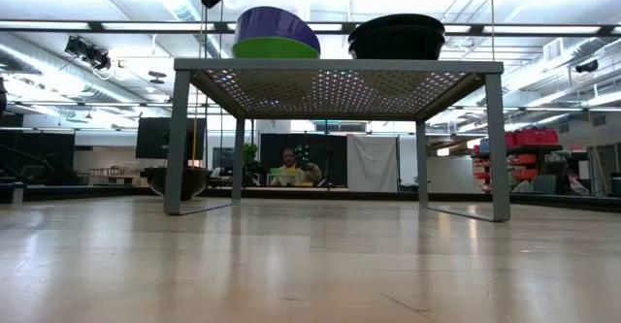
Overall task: Pick & Place Mini bowls
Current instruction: Stack the blue bowl on top of the green bowl on the shelf
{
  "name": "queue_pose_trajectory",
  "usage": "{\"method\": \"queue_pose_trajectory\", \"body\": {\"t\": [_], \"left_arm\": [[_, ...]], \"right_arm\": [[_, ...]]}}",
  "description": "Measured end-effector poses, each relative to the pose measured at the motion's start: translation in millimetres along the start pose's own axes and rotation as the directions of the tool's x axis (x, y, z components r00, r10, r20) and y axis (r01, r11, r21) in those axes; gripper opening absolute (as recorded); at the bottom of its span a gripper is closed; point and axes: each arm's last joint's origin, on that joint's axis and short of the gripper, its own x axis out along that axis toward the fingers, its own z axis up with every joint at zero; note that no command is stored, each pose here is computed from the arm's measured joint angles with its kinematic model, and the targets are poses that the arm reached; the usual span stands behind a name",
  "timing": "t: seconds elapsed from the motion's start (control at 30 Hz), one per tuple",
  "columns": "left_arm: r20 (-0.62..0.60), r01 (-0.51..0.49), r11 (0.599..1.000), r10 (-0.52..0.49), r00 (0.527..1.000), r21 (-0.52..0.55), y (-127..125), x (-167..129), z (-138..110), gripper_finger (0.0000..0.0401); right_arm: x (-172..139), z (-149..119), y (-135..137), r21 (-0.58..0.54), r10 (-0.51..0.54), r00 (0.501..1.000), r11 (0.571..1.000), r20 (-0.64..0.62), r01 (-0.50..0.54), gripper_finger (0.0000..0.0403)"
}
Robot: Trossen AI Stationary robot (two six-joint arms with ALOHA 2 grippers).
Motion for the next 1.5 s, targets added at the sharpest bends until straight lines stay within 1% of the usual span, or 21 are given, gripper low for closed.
{"method": "queue_pose_trajectory", "body": {"t": [0.13,0.2,0.37,0.43,0.53,0.6,0.8,1.03,1.33,1.5], "left_arm": [[-0.004,0.001,1.000,-0.001,1.000,-0.019,2.0,0.9,-7.3,0.0000],[0.015,0.013,0.999,-0.013,1.000,-0.030,1.4,1.8,-10.1,0.0000],[-0.004,0.015,0.999,-0.016,1.000,-0.049,0.2,1.9,-21.0,0.0000],[0.015,0.020,0.998,-0.019,1.000,-0.064,-1.2,1.7,-21.3,0.0000],[-0.002,0.008,0.998,-0.008,1.000,-0.058,-1.7,1.9,-26.8,0.0000],[0.008,0.012,0.998,-0.012,1.000,-0.062,-2.1,1.2,-26.0,0.0000],[-0.011,0.006,0.998,-0.007,1.000,-0.064,-1.4,1.6,-28.4,0.0000],[-0.064,0.001,0.998,-0.005,0.998,-0.062,0.0,1.5,-33.1,0.0000],[-0.077,0.001,0.998,-0.005,0.997,-0.056,-0.4,1.2,-34.5,0.0000],[-0.113,0.001,0.999,-0.006,0.994,-0.047,0.1,2.2,-37.7,0.0000]], "right_arm": [[0.0,0.0,0.0,0.000,0.000,1.000,1.000,0.000,0.000,0.0007],[0.0,0.0,0.0,0.000,0.000,1.000,1.000,0.000,0.000,0.0006],[0.0,0.0,0.0,0.000,0.000,1.000,1.000,0.000,0.000,0.0006],[0.0,0.0,0.0,0.000,0.000,1.000,1.000,0.000,0.000,0.0006],[0.0,0.0,0.0,0.000,0.000,1.000,1.000,0.000,0.000,0.0006],[0.0,0.0,0.0,0.000,0.000,1.000,1.000,0.000,0.000,0.0006],[0.0,0.0,0.0,0.000,0.000,1.000,1.000,0.000,0.000,0.0007],[0.0,0.0,0.0,0.000,0.000,1.000,1.000,0.000,0.000,0.0007],[0.0,0.0,0.0,0.000,0.000,1.000,1.000,0.000,0.000,0.0007],[0.0,0.0,0.0,0.000,0.000,1.000,1.000,0.000,0.000,0.0006]]}}
